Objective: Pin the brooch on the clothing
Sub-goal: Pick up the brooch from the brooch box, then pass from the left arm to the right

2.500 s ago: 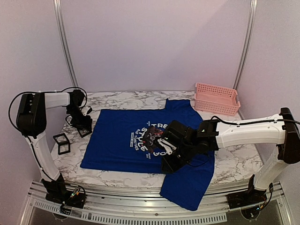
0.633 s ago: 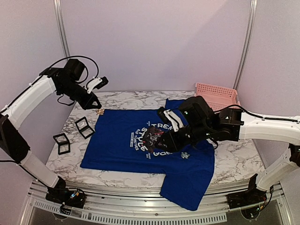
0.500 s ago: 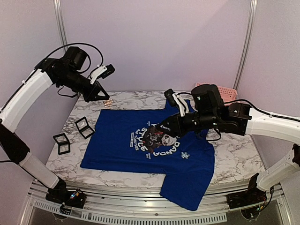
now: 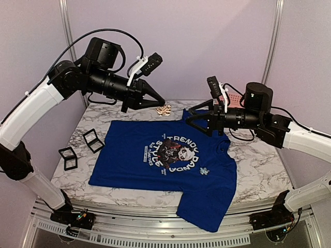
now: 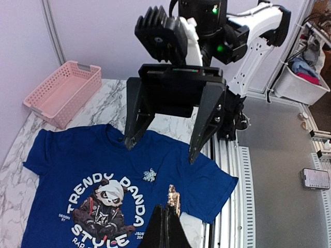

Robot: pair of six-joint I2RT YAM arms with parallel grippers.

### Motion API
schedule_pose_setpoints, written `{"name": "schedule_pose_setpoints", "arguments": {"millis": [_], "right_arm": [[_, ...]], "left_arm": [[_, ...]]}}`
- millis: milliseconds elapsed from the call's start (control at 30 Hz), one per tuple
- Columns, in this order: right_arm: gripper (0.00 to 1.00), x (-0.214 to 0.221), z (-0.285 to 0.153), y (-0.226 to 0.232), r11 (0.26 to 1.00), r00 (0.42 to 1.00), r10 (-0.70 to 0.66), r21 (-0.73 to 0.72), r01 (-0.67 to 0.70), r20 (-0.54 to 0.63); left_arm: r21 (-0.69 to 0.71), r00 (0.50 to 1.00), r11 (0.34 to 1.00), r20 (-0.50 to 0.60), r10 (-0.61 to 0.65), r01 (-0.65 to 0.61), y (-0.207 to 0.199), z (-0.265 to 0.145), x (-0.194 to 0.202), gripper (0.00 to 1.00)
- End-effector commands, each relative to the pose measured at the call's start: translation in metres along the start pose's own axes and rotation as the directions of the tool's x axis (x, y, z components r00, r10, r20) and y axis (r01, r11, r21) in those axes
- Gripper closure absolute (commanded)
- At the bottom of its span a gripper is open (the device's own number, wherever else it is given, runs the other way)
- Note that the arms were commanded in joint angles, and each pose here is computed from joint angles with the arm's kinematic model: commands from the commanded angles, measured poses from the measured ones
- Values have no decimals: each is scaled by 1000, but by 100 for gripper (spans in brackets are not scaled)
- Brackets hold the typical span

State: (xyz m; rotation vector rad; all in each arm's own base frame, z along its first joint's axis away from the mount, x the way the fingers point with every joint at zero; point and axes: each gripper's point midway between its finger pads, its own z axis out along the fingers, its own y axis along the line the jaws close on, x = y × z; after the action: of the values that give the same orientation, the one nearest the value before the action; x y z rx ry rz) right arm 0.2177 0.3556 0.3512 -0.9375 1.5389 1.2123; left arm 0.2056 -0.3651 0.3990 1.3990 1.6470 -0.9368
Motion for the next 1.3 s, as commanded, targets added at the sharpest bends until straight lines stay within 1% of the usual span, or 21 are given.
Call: {"name": "schedule_pose_setpoints", "arguments": {"millis": [0, 67, 133, 300, 367, 467, 567, 667, 700, 833, 967, 1200, 1233, 1267], "right_arm": [[29, -8, -22, 25, 984, 993, -95, -141, 105, 69], [27, -7, -23, 26, 981, 989, -114, -149, 127, 93], [28, -11, -19, 24, 980, 987, -113, -153, 129, 111], [34, -10, -1, 11, 985, 994, -71, -150, 82, 79], [39, -10, 6, 4, 990, 997, -52, -131, 58, 51], [55, -11, 12, 7, 982, 997, -61, -175, 68, 44], [73, -12, 16, 12, 973, 998, -55, -221, 63, 42], [86, -4, 20, 11, 969, 999, -41, -244, 43, 11], [88, -2, 21, 11, 967, 999, -39, -251, 38, 2], [88, -1, 21, 16, 958, 999, -36, -286, 33, -6], [99, 1, 23, 16, 954, 999, -33, -298, 28, -13], [100, 2, 21, 18, 952, 999, -41, -305, 36, -12], [100, 1, 20, 19, 954, 999, -42, -299, 37, -9], [100, 0, 19, 19, 956, 999, -43, -292, 40, -6]], "left_arm": [[54, 999, 998, 22, -30, 29, 7, 25, -11, 100], [23, 1000, 999, 0, -24, 24, 14, 29, -11, 100], [12, 999, 1000, -28, -15, 15, 15, 33, -9, 100], [31, 996, 999, -74, 44, -42, 0, 42, 1, 100], [42, 994, 998, -89, 56, -52, -5, 42, 5, 100], [46, 994, 997, -93, 63, -59, -8, 40, 8, 100], [53, 993, 997, -98, 68, -63, -12, 40, 10, 100], [46, 993, 996, -91, 75, -71, -11, 39, 8, 100], [45, 993, 996, -90, 78, -74, -11, 39, 8, 100], [34, 992, 997, -99, 75, -72, -10, 41, 11, 100], [35, 993, 997, -95, 76, -73, -11, 42, 11, 100], [53, 993, 996, -91, 74, -69, -15, 44, 12, 100], [62, 994, 996, -90, 69, -63, -17, 43, 12, 92], [70, 994, 996, -87, 65, -59, -19, 42, 12, 76]]}}
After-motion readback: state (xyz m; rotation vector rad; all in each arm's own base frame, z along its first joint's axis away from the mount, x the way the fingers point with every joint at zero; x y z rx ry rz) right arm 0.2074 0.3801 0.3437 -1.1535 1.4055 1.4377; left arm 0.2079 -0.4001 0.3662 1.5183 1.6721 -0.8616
